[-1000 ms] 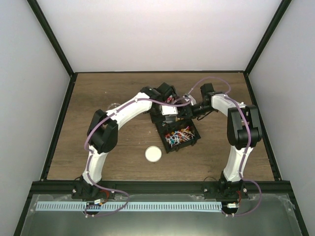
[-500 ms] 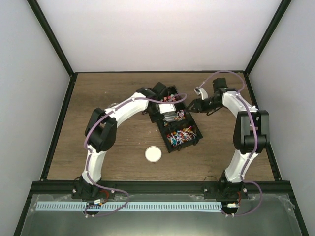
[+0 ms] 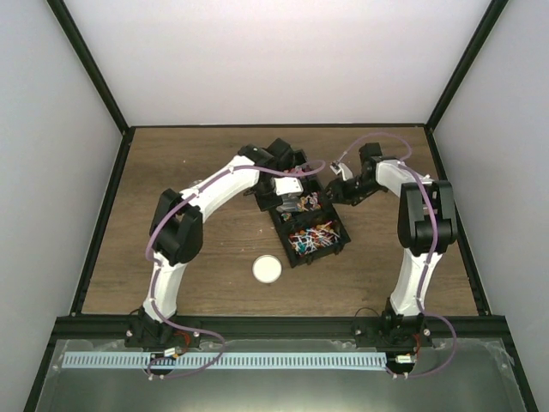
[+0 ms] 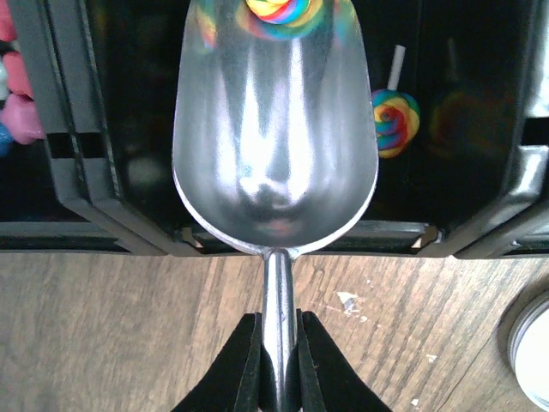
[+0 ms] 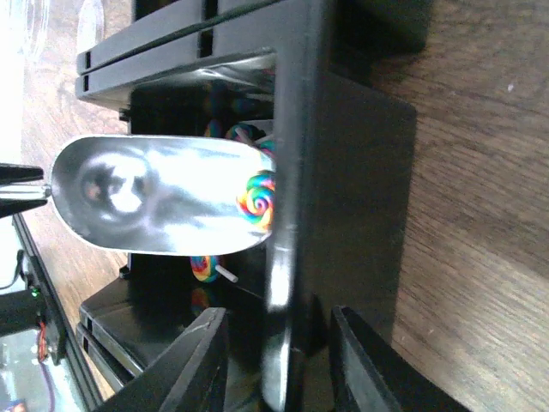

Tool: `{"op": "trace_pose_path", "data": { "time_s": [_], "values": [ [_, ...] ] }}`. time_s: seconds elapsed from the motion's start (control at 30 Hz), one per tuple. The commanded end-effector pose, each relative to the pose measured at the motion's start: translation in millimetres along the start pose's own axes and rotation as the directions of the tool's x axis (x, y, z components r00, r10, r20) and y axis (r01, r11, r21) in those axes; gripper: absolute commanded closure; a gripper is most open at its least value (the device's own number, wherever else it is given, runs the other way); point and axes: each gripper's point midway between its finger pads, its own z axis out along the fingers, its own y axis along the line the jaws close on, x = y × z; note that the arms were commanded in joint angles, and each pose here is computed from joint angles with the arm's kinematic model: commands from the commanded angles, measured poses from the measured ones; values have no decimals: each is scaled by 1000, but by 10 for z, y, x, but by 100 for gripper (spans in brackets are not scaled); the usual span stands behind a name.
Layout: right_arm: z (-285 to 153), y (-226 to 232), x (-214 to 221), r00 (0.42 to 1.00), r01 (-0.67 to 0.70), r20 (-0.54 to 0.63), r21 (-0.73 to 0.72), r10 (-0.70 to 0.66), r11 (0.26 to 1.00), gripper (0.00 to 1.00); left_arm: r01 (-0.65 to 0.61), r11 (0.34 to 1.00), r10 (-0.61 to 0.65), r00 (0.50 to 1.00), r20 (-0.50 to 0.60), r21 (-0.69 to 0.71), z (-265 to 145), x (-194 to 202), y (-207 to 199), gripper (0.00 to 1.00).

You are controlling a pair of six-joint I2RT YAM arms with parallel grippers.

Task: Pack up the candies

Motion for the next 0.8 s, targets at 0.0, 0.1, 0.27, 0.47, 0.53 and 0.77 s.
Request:
{"op": "trace_pose_path", "data": {
  "time_s": [0.0, 0.1, 0.27, 0.47, 0.53, 0.77],
  "values": [
    [-11, 194, -96, 1000, -1, 21, -84, 3, 996, 69, 2, 1000, -2, 992, -124, -3, 27, 145, 10, 96],
    [-7, 245, -75, 1000, -12, 21, -113, 14, 994, 73, -4, 1000, 1, 988, -156, -17, 109, 153, 18, 96],
    [7, 264, -65, 1000, -8, 21, -123, 10, 992, 78, -9, 1000, 7, 983, -182, -12, 226, 168, -16, 96],
    [26, 276, -70, 1000, 5, 23, -133, -2, 991, 88, 38, 998, -34, 997, -72, 54, 276, -82, -123, 96],
    [36, 271, -57, 1000, -2, 21, -139, 5, 990, 90, 30, 998, -27, 998, -57, 54, 339, -147, -165, 96],
    [44, 265, -30, 1000, -3, 17, -133, 5, 991, 99, 52, 998, -51, 998, -33, 44, 315, -214, -169, 96]
  ]
}}
